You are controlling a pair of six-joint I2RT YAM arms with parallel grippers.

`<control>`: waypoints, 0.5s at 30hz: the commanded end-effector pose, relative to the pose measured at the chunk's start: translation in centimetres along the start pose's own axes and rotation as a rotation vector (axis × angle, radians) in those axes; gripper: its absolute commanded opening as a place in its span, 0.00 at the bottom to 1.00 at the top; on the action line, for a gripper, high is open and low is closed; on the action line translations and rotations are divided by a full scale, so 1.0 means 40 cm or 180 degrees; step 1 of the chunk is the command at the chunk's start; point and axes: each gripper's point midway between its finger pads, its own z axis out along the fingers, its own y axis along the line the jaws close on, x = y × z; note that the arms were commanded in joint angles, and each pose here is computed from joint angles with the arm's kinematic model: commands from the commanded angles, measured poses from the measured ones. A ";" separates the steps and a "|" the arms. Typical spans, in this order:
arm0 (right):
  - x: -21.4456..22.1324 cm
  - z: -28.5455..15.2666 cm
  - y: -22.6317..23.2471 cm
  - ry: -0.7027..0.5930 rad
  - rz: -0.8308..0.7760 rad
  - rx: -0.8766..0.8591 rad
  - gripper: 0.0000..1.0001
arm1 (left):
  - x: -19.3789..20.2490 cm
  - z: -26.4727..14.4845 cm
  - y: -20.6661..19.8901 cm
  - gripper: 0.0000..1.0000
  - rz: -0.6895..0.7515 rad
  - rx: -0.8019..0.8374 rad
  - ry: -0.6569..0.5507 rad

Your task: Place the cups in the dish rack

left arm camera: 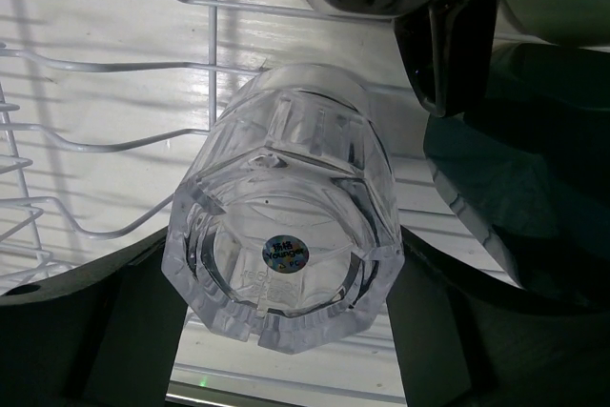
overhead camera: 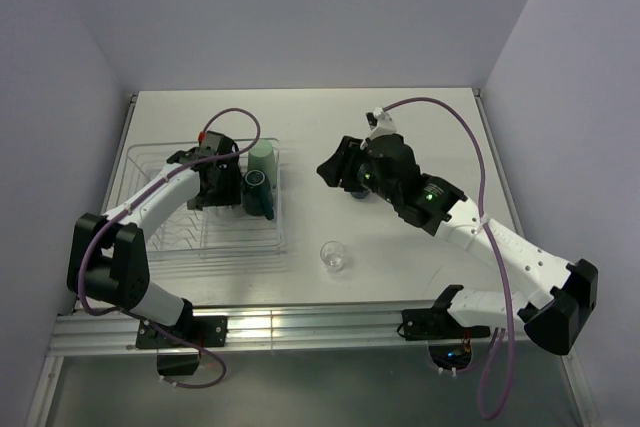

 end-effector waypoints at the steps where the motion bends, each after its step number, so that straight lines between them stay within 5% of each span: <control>1: -0.045 -0.011 0.044 -0.0124 -0.0006 -0.0137 0.56 | -0.008 -0.005 0.006 0.80 0.0015 -0.0043 -0.0085; 15: -0.032 -0.004 0.030 -0.0062 -0.0050 -0.0040 0.56 | -0.075 -0.115 -0.006 0.83 -0.0147 0.0231 -0.0481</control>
